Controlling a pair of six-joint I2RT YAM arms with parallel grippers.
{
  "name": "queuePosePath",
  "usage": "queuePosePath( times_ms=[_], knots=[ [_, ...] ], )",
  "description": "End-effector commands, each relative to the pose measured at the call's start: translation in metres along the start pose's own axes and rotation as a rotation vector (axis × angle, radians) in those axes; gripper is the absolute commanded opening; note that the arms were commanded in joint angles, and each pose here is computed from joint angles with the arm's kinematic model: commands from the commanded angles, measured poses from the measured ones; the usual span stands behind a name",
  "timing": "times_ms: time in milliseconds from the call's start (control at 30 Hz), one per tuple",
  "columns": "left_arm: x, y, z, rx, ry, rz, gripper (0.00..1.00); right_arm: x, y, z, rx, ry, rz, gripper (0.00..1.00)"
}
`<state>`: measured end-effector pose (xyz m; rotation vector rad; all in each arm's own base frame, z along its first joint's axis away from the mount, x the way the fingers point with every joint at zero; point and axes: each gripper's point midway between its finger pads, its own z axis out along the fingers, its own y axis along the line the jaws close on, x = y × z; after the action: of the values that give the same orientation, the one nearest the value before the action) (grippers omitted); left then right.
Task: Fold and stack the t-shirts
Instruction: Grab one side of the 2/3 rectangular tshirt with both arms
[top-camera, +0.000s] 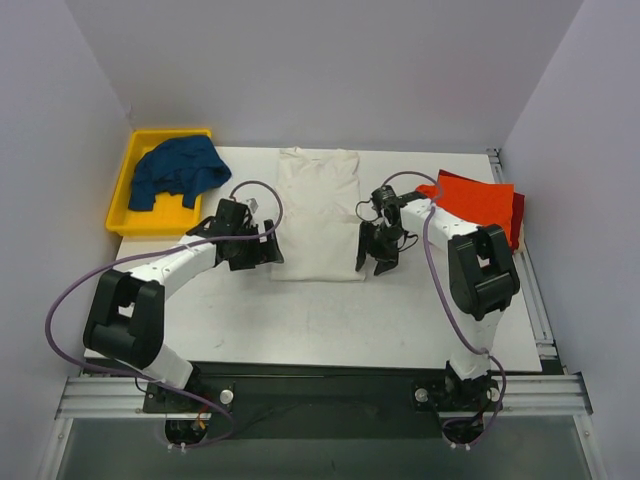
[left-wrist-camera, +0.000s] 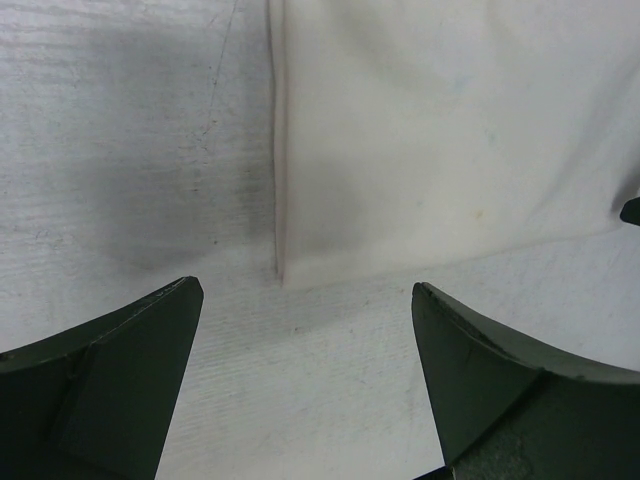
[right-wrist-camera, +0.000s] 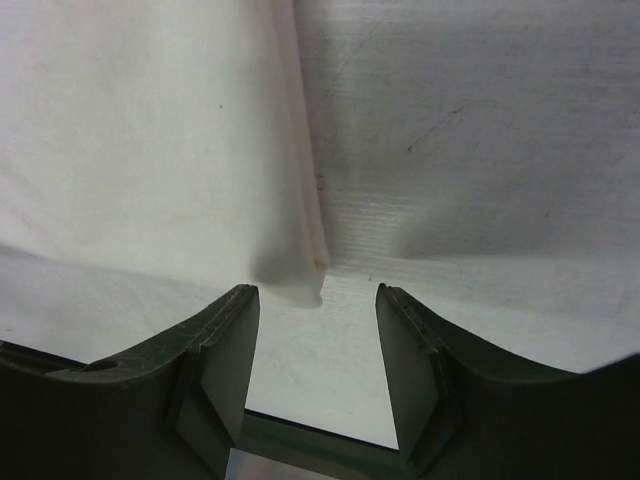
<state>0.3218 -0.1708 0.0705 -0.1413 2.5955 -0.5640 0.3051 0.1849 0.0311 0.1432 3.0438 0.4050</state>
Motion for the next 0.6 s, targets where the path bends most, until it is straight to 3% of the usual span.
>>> queuePosePath(
  times_ms=[0, 267, 567],
  knots=[
    [0.006, 0.011, 0.004, -0.049, 0.024, 0.010, 0.97, 0.000, -0.007, -0.001, 0.026, -0.013, 0.012, 0.49],
    [0.014, 0.014, 0.004, -0.073, 0.038, 0.006, 0.97, 0.014, -0.007, 0.011, 0.036, 0.034, 0.006, 0.37],
    [0.026, 0.017, 0.014, -0.088, 0.078, -0.001, 0.97, 0.024, -0.014, 0.023, 0.054, 0.082, 0.018, 0.31]
  ],
)
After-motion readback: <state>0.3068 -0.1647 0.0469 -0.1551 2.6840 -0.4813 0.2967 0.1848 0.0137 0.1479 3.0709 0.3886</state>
